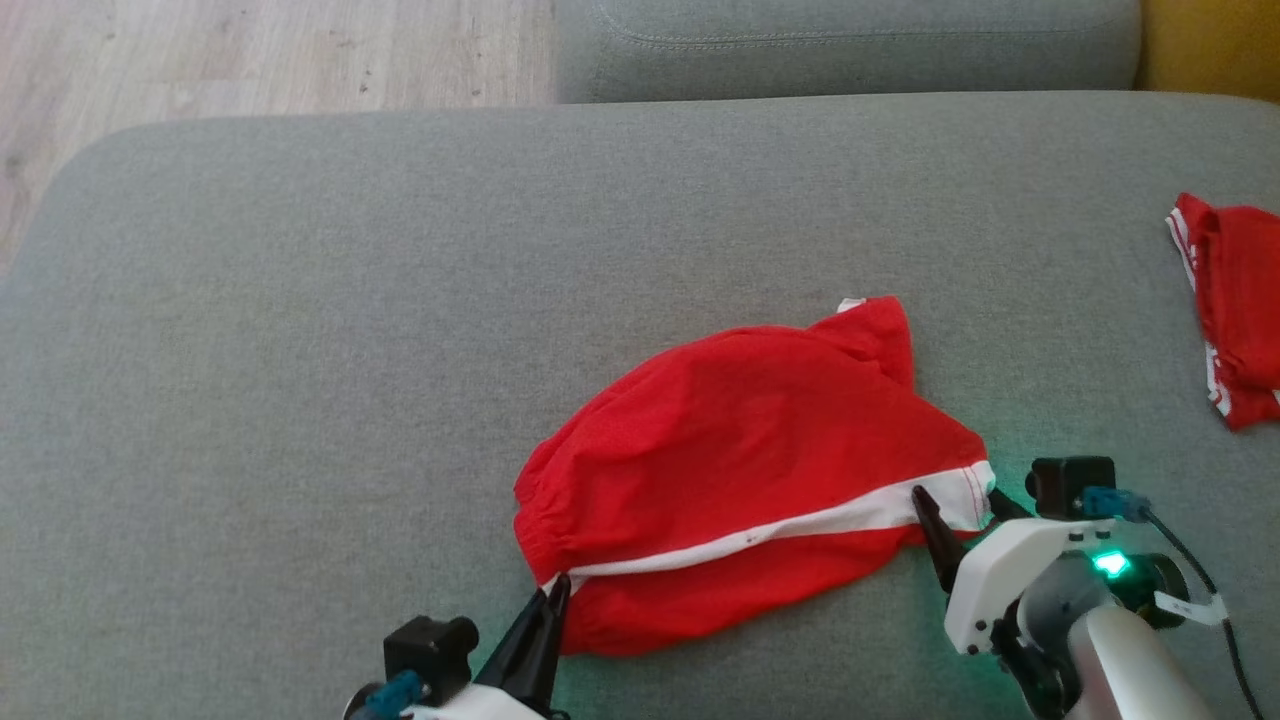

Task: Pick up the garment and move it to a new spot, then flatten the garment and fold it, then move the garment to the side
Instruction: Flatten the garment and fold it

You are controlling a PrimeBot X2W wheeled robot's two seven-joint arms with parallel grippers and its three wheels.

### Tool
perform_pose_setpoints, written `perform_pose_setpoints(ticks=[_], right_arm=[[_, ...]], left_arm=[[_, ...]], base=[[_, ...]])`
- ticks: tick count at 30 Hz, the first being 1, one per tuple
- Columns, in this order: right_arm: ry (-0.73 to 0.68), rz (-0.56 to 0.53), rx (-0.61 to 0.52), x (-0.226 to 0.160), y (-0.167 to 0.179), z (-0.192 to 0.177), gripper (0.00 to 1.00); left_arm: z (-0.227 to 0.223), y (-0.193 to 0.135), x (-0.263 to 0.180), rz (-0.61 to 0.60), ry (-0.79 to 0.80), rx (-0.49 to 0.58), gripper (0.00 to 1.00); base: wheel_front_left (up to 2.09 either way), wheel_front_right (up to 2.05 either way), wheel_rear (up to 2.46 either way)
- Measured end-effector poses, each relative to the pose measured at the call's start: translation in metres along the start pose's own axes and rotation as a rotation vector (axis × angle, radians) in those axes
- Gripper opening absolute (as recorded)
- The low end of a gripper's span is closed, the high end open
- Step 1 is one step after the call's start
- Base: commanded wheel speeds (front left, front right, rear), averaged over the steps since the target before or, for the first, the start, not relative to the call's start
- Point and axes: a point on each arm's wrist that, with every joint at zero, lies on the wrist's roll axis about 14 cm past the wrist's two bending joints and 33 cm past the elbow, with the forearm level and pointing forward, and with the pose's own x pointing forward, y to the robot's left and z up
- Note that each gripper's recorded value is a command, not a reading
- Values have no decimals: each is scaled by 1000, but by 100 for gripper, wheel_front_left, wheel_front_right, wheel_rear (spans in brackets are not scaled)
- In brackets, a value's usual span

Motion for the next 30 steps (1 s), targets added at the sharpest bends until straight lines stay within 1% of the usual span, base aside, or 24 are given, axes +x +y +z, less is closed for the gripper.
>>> perform_pose_setpoints(ticks=[3,7,12,13,14,15,18,20,21,22,24,27,30], right_arm=[[10,15,17,-1,0,-2,100],[1,20,-5,-1,-2,2,100],[-33,42,-26,-2,6,12,100],[-37,46,-29,-2,7,13,95],[-39,52,-34,-2,9,14,93],[-42,57,-38,-2,11,15,85],[-47,64,-44,-3,14,17,49],[-47,65,-44,-3,14,18,35],[-48,66,-45,-3,14,18,26],[-52,66,-46,-4,15,19,20],[-60,66,-47,-4,14,22,0],[-70,65,-49,-5,15,26,0],[-107,73,-51,-9,18,38,0]], left_arm=[[0,-1,0,-3,1,2,0],[0,-1,1,-6,3,3,0],[0,-2,2,-7,5,6,0],[0,-1,2,-5,5,6,0],[-1,-1,2,-3,5,7,0],[-1,-1,2,-3,6,7,0],[-1,-1,2,-4,7,8,0],[-1,-1,2,-4,7,7,0],[-1,-1,2,-5,7,7,0],[-1,-1,2,-5,7,7,0],[0,-1,2,-5,3,8,0],[6,-1,2,-6,-22,13,0],[21,-1,2,-16,-67,33,0]], base=[[0,0,0],[0,0,0],[0,0,0],[0,0,0],[0,0,0],[0,0,0],[0,0,0],[0,0,0],[0,0,0],[0,0,0],[0,0,0],[0,0,0],[0,0,0]])
